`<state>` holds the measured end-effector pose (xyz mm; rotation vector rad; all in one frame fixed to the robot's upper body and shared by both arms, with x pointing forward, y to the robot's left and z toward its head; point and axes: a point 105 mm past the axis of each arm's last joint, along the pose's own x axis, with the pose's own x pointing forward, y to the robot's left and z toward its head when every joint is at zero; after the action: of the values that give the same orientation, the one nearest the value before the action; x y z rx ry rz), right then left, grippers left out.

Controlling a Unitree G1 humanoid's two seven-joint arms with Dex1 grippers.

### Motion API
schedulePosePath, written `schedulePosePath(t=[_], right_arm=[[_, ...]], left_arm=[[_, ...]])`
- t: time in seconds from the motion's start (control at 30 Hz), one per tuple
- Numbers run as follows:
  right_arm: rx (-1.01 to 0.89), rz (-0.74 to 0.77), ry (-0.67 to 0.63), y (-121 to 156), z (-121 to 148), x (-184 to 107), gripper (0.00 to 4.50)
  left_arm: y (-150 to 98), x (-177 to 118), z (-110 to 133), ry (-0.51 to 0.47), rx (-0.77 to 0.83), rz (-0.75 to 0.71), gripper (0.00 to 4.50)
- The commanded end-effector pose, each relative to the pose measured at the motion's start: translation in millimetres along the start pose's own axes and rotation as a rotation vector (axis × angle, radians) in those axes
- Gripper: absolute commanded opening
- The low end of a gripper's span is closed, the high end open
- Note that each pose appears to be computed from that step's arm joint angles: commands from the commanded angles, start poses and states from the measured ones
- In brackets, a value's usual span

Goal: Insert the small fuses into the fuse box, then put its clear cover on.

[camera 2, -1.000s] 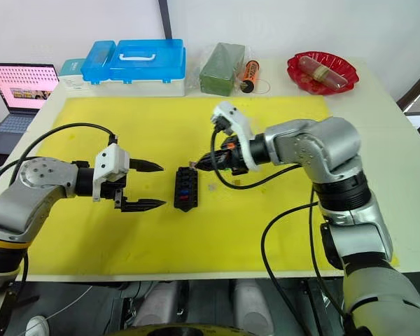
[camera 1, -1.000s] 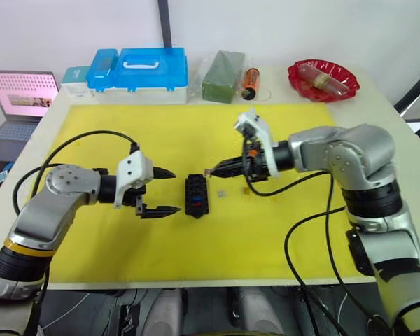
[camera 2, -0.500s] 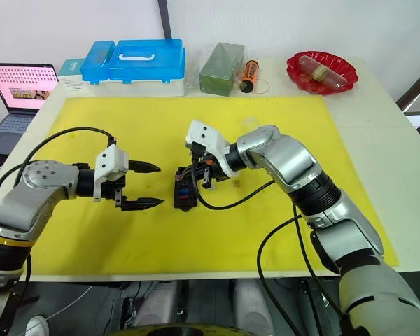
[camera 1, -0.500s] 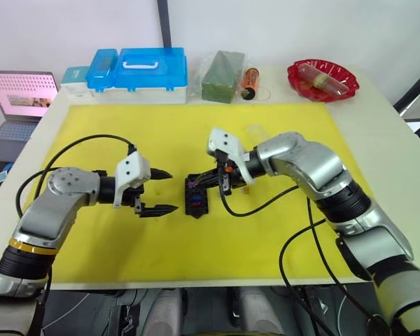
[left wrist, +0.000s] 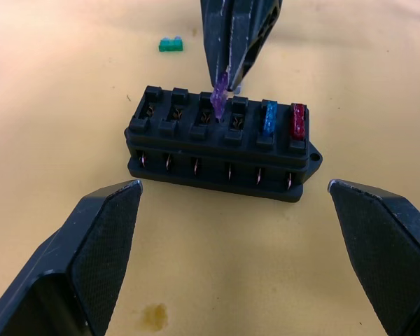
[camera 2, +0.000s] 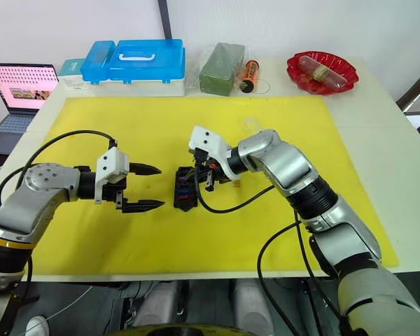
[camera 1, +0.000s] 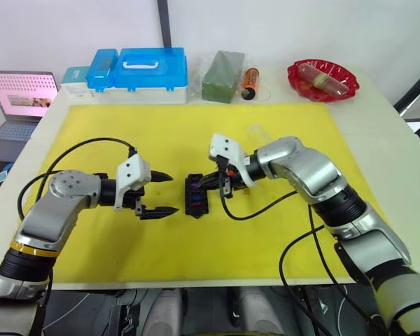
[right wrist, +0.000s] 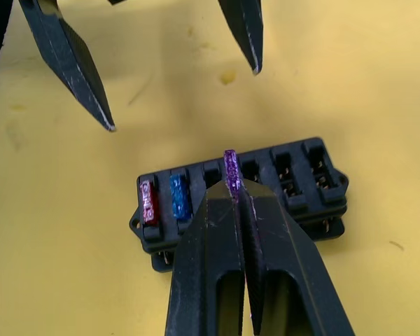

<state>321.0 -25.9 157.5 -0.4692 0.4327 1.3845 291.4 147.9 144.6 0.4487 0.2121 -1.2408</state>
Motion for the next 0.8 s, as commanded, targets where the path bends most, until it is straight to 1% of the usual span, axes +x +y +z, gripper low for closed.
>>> schedulePosePath(t=[0.03,0.8], right_arm=[[-0.031,0.007,-0.025,2.4,8.5,-1.6,0.01],[-0.019,0.02,-0.065,7.1,18.4,-2.8,0.01]], left_arm=[[1.0,-1.4,10.8,-0.012,0.052,0.006,4.5],[-0.9,-0.1,10.6,-0.013,0.051,0.001,4.5]])
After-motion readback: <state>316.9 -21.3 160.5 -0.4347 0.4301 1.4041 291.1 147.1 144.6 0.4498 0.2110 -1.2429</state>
